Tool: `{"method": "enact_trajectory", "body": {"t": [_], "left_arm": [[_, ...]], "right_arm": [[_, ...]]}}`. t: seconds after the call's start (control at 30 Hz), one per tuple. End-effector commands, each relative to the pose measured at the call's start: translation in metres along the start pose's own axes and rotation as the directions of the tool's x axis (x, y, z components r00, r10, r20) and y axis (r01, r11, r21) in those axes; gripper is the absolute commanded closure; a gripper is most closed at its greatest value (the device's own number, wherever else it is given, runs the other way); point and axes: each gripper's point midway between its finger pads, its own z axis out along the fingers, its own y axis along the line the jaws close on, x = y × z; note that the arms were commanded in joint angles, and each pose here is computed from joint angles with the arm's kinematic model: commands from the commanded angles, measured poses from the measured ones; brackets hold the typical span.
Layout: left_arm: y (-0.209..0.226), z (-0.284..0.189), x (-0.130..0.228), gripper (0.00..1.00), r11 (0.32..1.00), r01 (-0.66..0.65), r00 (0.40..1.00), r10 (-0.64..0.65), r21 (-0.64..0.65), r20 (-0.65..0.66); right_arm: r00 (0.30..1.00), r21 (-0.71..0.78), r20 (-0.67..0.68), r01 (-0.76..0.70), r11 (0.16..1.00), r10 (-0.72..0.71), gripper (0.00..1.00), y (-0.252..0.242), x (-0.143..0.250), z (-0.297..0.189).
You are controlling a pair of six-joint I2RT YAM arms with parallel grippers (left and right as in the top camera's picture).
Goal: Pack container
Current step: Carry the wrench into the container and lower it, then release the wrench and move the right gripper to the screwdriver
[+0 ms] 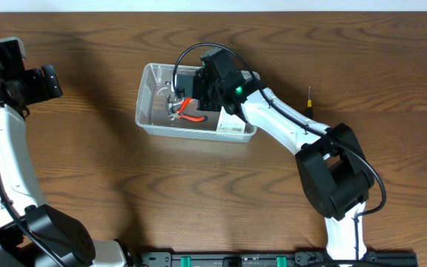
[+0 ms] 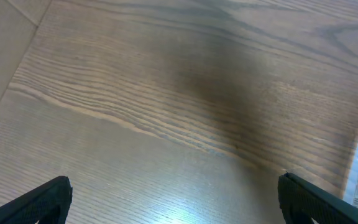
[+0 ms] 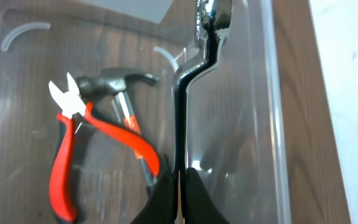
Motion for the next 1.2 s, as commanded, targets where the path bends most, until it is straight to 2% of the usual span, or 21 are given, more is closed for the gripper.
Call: {"method": "enact_trajectory", "body": {"t": [0.0,0.03,0.07,0.1,0.2,0.27,0.37,0.43,0.57,0.67,0.73,0.77,0.83,0.93,1.03,1.17], "left_arm": [[0.002,0.001,-0.001,0.02,1.000,0.008,1.000,-0.008,-0.004,0.000],[0.002,0.001,-0.001,0.02,1.000,0.008,1.000,-0.008,-0.004,0.000],[0.002,0.001,-0.001,0.02,1.000,0.008,1.000,-0.008,-0.004,0.000],[0.002,0.001,-0.001,0.02,1.000,0.008,1.000,-0.008,-0.004,0.000],[0.002,0.001,-0.001,0.02,1.000,0.008,1.000,-0.008,-0.004,0.000],[0.002,0.001,-0.001,0.02,1.000,0.008,1.000,-0.008,-0.004,0.000],[0.002,0.001,-0.001,0.02,1.000,0.008,1.000,-0.008,-0.004,0.000],[0.002,0.001,-0.001,0.02,1.000,0.008,1.000,-0.008,-0.004,0.000],[0.002,0.001,-0.001,0.02,1.000,0.008,1.000,-0.008,-0.004,0.000],[0.002,0.001,-0.001,0.02,1.000,0.008,1.000,-0.008,-0.004,0.000],[0.002,0.001,-0.001,0.02,1.000,0.008,1.000,-0.008,-0.004,0.000],[0.002,0.001,-0.001,0.02,1.000,0.008,1.000,-0.008,-0.004,0.000],[0.002,0.001,-0.001,0.02,1.000,0.008,1.000,-0.008,-0.004,0.000],[0.002,0.001,-0.001,0.02,1.000,0.008,1.000,-0.008,-0.004,0.000],[0.002,0.001,-0.001,0.02,1.000,0.008,1.000,-0.008,-0.004,0.000],[0.002,0.001,-0.001,0.02,1.000,0.008,1.000,-0.008,-0.004,0.000]], "right_arm": [[0.999,-0.020,0.032,-0.022,1.000,0.023,0.84,0.002,-0.003,0.004],[0.999,-0.023,0.037,-0.028,0.999,0.029,0.79,0.002,-0.004,0.004],[0.998,-0.015,0.046,-0.042,0.999,0.043,0.67,0.000,-0.008,0.002],[0.997,-0.003,0.053,-0.056,0.998,0.056,0.61,-0.003,-0.012,-0.001],[0.988,0.044,0.098,-0.122,0.992,0.118,0.50,-0.021,-0.032,-0.026],[0.971,0.130,0.118,-0.223,0.966,0.208,0.47,-0.045,-0.045,-0.058],[0.912,0.316,0.155,-0.411,0.855,0.381,0.36,-0.090,-0.047,-0.133],[0.854,0.415,0.199,-0.518,0.748,0.481,0.29,-0.113,-0.037,-0.192],[0.748,0.506,0.231,-0.638,0.580,0.622,0.29,-0.127,0.009,-0.286],[0.580,0.556,0.243,-0.740,0.378,0.778,0.29,-0.125,0.075,-0.336],[0.421,0.565,0.244,-0.794,0.225,0.873,0.30,-0.115,0.122,-0.352],[0.308,0.559,0.235,-0.819,0.131,0.922,0.34,-0.105,0.149,-0.355],[0.125,0.543,0.202,-0.839,-0.005,0.971,0.41,-0.083,0.186,-0.351],[-0.137,0.520,0.087,-0.839,-0.162,0.987,0.48,-0.040,0.227,-0.323],[-0.246,0.534,-0.024,-0.823,-0.196,0.969,0.48,-0.013,0.248,-0.290],[-0.315,0.522,-0.168,-0.832,-0.187,0.934,0.49,0.014,0.260,-0.245]]}}
